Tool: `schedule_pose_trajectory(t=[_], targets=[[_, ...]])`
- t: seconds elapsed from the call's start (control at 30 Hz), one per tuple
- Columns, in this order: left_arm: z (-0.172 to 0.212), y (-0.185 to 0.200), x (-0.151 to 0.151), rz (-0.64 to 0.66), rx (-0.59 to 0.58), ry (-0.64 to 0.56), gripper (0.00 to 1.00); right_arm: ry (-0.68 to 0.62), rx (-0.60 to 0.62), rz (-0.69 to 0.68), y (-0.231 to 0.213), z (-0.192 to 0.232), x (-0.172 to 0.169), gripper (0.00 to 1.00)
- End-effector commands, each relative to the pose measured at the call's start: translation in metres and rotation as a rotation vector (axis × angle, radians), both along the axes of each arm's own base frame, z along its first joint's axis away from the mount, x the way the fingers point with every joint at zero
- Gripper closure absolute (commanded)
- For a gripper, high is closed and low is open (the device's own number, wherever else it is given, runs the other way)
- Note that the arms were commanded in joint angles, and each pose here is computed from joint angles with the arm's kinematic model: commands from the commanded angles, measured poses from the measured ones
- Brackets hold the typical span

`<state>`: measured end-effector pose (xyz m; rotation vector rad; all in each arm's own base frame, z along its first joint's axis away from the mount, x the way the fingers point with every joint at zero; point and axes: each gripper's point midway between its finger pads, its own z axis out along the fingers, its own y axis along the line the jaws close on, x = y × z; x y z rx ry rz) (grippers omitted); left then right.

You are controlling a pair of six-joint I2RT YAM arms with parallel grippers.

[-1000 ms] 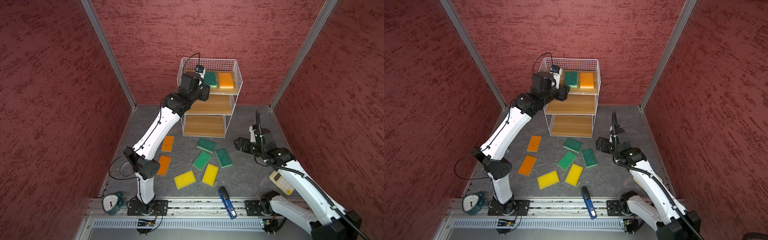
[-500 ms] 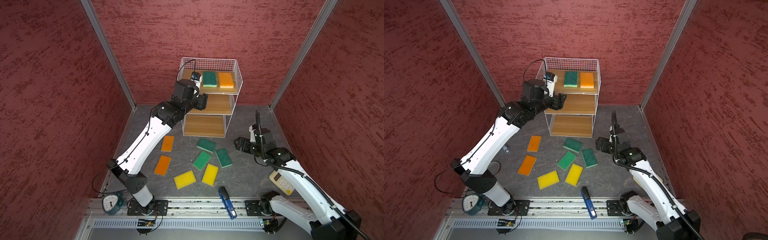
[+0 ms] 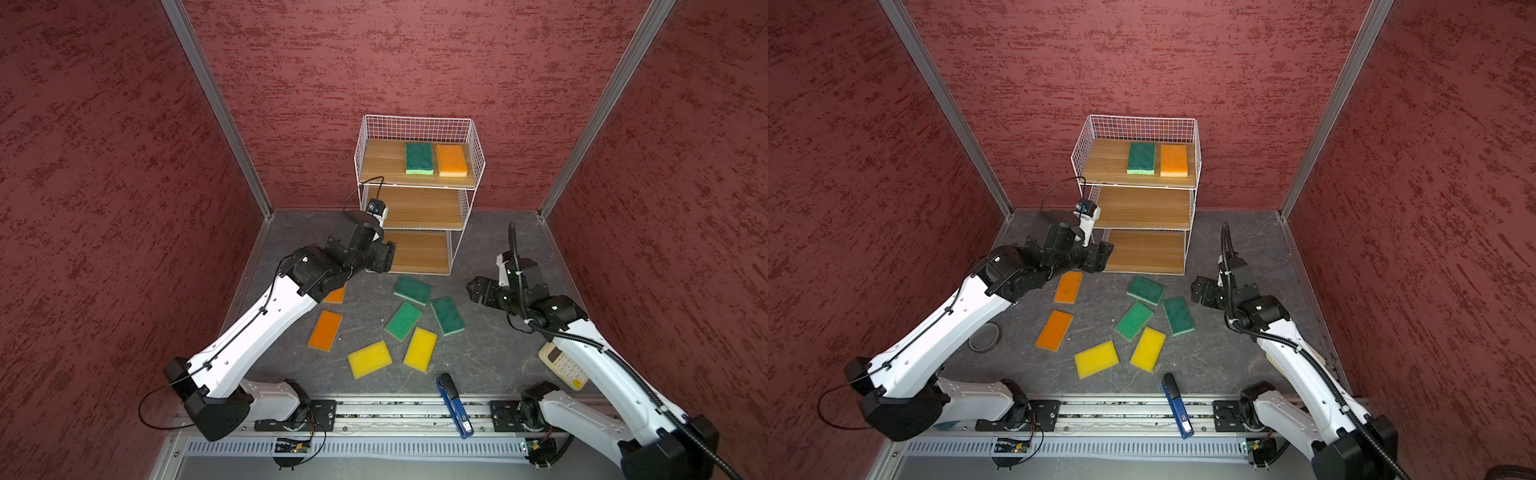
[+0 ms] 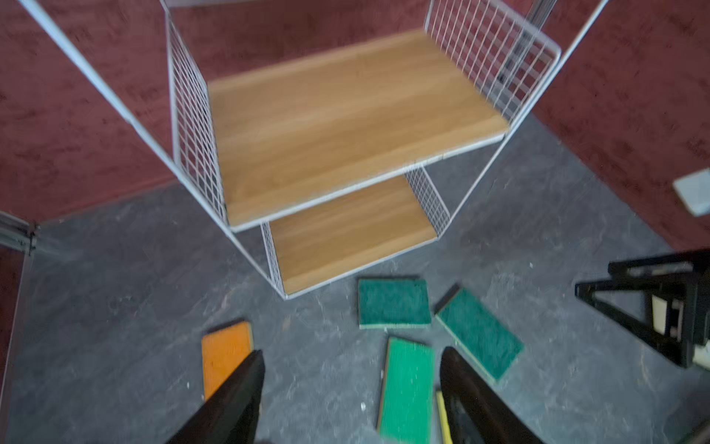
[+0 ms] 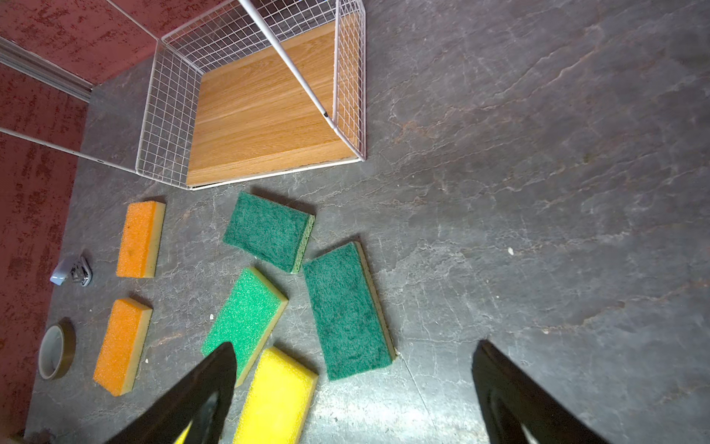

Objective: Place and organize the cleaning sponges onto the shelf
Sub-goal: 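Swing the left gripper down toward the yellow sponges near the robot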

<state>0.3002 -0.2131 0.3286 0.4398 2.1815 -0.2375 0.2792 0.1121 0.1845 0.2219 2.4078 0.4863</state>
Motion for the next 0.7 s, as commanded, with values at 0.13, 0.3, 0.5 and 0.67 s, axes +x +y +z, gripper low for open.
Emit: schedule_pose_trajectory(t=[0.13,0.3,0.5,0.67], targets=[[-0.095,0.030,-0.066,0.079,0.161,0.289,0.26,-0.019,0.010,0.010,0.002,-0.002,0.007,0.04],[-0.143,0.044,-0.112,0.100,0.167,0.452,0.28,-0.014,0.018,0.024,0.005,-0.005,0.008,0.04],[-0.177,0.037,-0.154,0.046,0.162,0.574,0.33,-0.001,0.017,0.030,0.007,-0.009,0.007,0.04],[-0.200,0.035,-0.183,0.062,0.241,0.634,0.28,-0.002,0.018,0.026,0.005,-0.010,0.004,0.04]])
